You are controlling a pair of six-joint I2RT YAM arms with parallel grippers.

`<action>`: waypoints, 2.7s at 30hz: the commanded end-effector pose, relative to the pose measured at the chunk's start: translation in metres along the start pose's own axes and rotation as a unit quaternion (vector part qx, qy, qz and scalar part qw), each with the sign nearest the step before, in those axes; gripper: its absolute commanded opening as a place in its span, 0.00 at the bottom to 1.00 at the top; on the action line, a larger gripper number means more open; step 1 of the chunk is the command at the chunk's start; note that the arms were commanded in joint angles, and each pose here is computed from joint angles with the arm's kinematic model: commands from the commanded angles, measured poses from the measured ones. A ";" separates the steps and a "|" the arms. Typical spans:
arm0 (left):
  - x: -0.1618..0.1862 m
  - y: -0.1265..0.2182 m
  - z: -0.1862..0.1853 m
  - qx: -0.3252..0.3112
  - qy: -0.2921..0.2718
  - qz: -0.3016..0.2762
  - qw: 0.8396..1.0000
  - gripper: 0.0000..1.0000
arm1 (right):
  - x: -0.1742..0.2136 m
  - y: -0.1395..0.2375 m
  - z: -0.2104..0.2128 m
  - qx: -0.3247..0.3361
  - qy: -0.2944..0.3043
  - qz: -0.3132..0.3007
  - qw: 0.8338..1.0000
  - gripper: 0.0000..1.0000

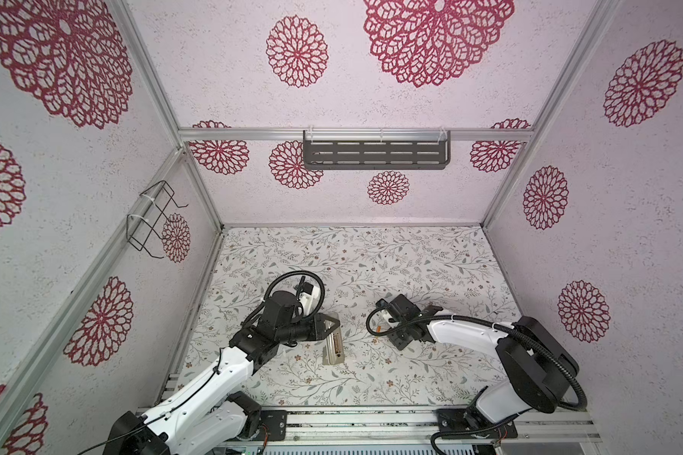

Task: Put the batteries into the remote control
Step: 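Close the right gripper on the nearer orange battery, then lift the orange battery and carry it toward the remote with the right gripper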

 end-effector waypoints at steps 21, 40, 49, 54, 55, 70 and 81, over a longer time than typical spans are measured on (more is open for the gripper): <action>-0.009 0.000 -0.013 0.034 -0.030 -0.031 0.998 0.00 | -0.017 0.028 0.001 -0.022 -0.018 -0.052 0.998 0.06; -0.011 0.005 -0.022 0.070 -0.035 -0.058 0.995 0.00 | -0.040 0.080 0.012 -0.064 -0.036 -0.176 0.982 0.01; -0.014 0.005 -0.019 0.064 -0.017 -0.070 0.995 0.00 | -0.070 0.137 0.039 -0.115 -0.017 -0.306 0.945 0.00; -0.015 0.005 -0.017 0.059 -0.005 -0.074 0.996 0.00 | -0.084 0.165 0.063 -0.138 0.007 -0.363 0.922 0.00; -0.015 0.005 -0.016 0.058 -0.001 -0.074 0.996 0.00 | -0.087 0.170 0.068 -0.143 0.012 -0.372 0.917 0.00; -0.023 0.018 0.037 -0.050 0.051 -0.098 0.993 0.00 | -0.099 0.178 0.085 -0.141 0.010 -0.406 0.903 0.09; -0.055 0.009 0.059 -0.087 0.044 -0.113 0.989 0.00 | -0.097 0.173 0.070 -0.101 -0.013 -0.404 0.909 0.36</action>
Point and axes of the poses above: each gripper's point midway between its finger pads, its own y axis back along the fingers, its own z axis along the line the jaws close on, x = y × z, the point moved 1 cm from there along y, back along the fingers, and after that the axes turned 3 degrees about -y, right-handed, at the moved point
